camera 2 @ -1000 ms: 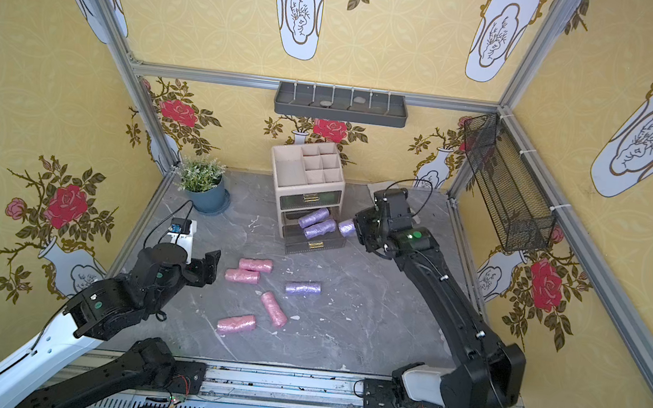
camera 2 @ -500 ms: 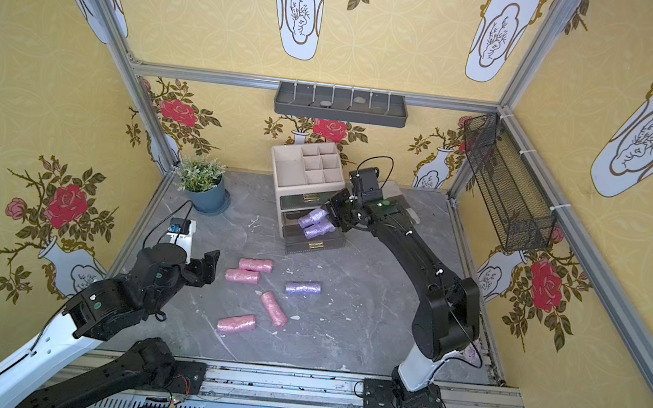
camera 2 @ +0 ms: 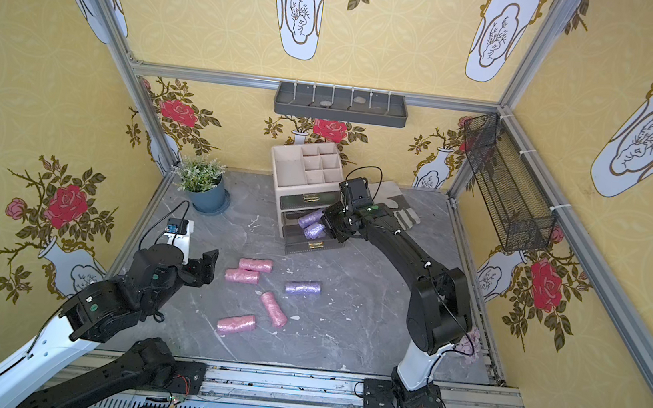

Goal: Sort the rolls of trash bags by color and place them into the drawer
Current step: Place the roll of trash bags in the drawer.

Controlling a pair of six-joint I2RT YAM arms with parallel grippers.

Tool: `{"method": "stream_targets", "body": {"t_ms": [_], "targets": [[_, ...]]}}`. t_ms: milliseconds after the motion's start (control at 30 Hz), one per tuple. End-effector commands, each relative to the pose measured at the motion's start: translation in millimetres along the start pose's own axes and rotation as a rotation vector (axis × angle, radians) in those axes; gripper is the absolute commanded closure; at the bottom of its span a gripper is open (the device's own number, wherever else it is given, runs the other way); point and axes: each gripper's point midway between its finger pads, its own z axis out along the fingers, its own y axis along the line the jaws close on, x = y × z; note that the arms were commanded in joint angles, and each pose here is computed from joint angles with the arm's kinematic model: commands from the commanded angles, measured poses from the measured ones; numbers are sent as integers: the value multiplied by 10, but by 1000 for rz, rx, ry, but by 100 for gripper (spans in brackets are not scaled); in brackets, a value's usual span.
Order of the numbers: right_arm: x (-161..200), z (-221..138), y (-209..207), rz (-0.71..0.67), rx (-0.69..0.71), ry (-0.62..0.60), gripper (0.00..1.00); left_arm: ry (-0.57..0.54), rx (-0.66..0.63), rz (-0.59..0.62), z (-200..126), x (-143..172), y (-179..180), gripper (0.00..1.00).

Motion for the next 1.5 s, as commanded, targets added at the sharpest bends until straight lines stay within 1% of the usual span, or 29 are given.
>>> {"method": "stream_targets", "body": {"t_ms": [0, 600, 967, 1200, 1467], "targets": [[-9, 43, 12, 2, -6, 1, 73, -8, 0, 1, 2, -10, 0, 19], [-25, 155, -148, -8, 61, 7, 69, -14, -12, 2, -19, -24, 33, 19], [-77, 242, -261, 10, 91, 14, 66, -20, -15, -1, -31, -31, 47, 19], [-92, 220, -252, 10, 87, 11, 64, -22, -16, -2, -35, -40, 51, 19], [-93, 144, -195, 2, 76, 2, 60, -21, -17, 0, -32, -36, 49, 19]]}}
